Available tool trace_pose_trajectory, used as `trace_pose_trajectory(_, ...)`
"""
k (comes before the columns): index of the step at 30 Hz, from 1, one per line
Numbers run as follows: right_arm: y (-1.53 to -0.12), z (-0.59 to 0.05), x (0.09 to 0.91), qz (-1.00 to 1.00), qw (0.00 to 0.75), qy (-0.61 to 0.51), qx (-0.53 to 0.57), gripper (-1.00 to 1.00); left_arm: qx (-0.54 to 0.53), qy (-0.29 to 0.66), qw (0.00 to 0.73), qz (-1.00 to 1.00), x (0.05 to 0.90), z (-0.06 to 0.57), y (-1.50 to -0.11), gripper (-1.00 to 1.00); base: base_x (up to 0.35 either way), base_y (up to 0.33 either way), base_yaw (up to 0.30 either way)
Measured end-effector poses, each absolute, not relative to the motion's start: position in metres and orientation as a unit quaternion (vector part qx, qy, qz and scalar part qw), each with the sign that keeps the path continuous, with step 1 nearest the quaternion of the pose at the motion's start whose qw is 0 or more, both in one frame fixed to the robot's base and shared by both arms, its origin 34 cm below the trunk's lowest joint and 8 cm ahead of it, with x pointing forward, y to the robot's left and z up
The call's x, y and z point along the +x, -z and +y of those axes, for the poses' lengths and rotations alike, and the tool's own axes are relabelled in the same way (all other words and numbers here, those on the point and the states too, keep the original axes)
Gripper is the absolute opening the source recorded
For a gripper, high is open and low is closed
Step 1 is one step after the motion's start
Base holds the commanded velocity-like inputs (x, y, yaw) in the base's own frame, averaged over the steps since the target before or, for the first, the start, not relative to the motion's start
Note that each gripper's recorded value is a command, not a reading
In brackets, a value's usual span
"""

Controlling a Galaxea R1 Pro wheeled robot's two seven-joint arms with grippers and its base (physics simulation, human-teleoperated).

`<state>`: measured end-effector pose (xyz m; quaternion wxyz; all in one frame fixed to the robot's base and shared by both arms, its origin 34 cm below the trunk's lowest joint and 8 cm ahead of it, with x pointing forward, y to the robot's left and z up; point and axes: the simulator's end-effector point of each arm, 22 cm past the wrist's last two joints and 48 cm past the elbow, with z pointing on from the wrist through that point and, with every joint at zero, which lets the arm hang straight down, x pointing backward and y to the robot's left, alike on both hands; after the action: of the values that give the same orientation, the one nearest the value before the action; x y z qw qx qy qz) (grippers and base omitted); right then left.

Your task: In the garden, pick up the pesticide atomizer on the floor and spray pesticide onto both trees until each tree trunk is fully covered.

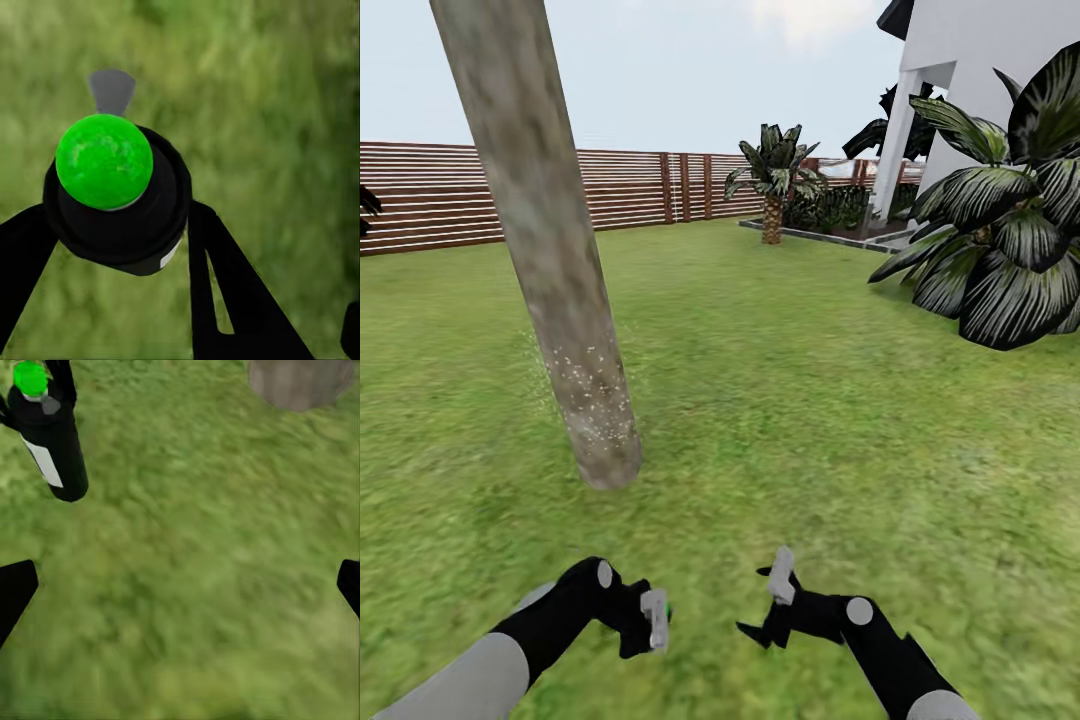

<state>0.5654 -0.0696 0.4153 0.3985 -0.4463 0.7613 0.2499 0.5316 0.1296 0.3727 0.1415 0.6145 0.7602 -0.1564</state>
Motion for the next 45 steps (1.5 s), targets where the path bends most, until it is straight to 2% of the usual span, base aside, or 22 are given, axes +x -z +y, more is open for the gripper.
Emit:
trace_pose_trajectory(5, -0.425, -0.066, 0.569, 0.75, 0.404, -0.256, -0.457, -1.0, 0.611, 0.145, 0.119, 0.769, 0.528, 0.13, -0.369, -1.0, 0.0, 0.0, 0.0)
trace_pose_trajectory(13, -0.445, -0.044, 0.568, 0.727, 0.413, -0.277, -0.474, -1.0, 0.615, 0.164, 0.13, 0.76, 0.524, 0.088, -0.377, -1.0, 0.0, 0.0, 0.0)
trace_pose_trajectory(22, -0.448, -0.007, 0.548, 0.697, 0.399, -0.296, -0.516, -1.0, 0.617, 0.16, 0.125, 0.76, 0.523, 0.086, -0.377, -1.0, 0.0, 0.0, 0.0)
trace_pose_trajectory(33, -0.448, -0.005, 0.545, 0.695, 0.397, -0.297, -0.521, -1.0, 0.614, 0.21, 0.15, 0.746, 0.521, 0.076, -0.388, -1.0, 0.0, 0.0, 0.0)
trace_pose_trajectory(45, -0.448, -0.005, 0.545, 0.695, 0.397, -0.296, -0.522, -1.0, 0.592, 0.221, 0.169, 0.756, 0.531, 0.073, -0.395, -1.0, 0.0, 0.0, 0.0)
